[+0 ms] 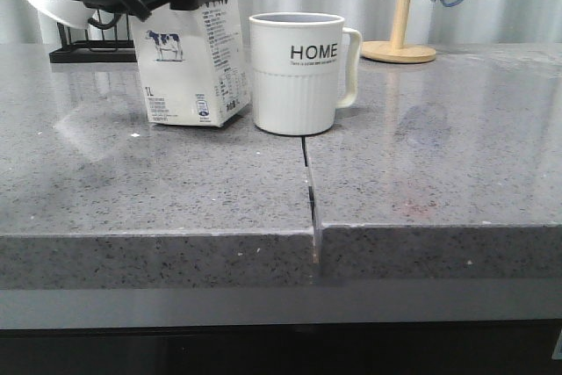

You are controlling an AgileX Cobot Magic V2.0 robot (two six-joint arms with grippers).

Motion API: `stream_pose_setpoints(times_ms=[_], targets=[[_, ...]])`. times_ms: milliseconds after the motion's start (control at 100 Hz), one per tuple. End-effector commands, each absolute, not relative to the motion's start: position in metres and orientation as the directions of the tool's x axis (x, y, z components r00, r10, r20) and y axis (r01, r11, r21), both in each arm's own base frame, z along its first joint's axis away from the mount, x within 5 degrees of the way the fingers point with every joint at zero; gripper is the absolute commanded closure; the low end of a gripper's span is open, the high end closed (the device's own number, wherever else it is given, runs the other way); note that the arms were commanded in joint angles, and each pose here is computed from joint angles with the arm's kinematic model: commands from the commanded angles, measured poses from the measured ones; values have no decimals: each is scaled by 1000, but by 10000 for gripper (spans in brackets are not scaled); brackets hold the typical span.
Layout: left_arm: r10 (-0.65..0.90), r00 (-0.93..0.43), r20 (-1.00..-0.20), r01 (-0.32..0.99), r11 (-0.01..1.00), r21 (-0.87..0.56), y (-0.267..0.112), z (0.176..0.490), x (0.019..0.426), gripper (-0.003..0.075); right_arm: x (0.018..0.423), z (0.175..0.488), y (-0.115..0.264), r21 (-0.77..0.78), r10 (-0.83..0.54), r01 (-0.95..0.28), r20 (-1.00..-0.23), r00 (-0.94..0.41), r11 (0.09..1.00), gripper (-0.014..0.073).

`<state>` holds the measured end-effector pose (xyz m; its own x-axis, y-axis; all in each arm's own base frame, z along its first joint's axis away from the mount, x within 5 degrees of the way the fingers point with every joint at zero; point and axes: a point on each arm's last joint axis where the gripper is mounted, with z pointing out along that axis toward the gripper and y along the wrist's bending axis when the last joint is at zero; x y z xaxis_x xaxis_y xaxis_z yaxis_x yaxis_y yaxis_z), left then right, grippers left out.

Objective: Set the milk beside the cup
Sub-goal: 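Carry the milk carton with the left gripper beside the HOME mug, then release the milk carton and lift the left gripper away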

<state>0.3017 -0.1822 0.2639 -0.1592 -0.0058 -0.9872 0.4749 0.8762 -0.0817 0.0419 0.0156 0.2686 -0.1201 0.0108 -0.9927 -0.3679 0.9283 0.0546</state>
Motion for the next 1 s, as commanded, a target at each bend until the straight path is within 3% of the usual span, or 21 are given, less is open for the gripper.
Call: stream_pose_setpoints(times_ms=[0,60,130,490,800,890,990], targets=[[-86,-52,-995,484,869,-100,-184,291,300,212,42,283,16,55,45,-374,-998,-36,926,662],[-88,-51,-995,483,870,-102,-184,291,300,99,42,283,16,55,45,-374,-998,-36,926,662],[-88,-51,-995,483,870,-102,-184,291,300,44,42,283,16,55,45,-374,-998,-36,926,662],[-92,-40,-995,489,867,-100,-179,301,290,50,42,283,16,55,45,-374,-998,-36,926,662],[-96,-27,-995,493,864,-97,-153,305,248,50,42,283,16,55,45,-374,-998,-36,926,662],[-95,-32,-995,495,863,-98,-143,306,232,99,42,283,16,55,45,-374,-998,-36,926,662],[-92,-42,-995,492,865,-101,-129,312,213,255,42,283,16,55,45,-374,-998,-36,926,662]])
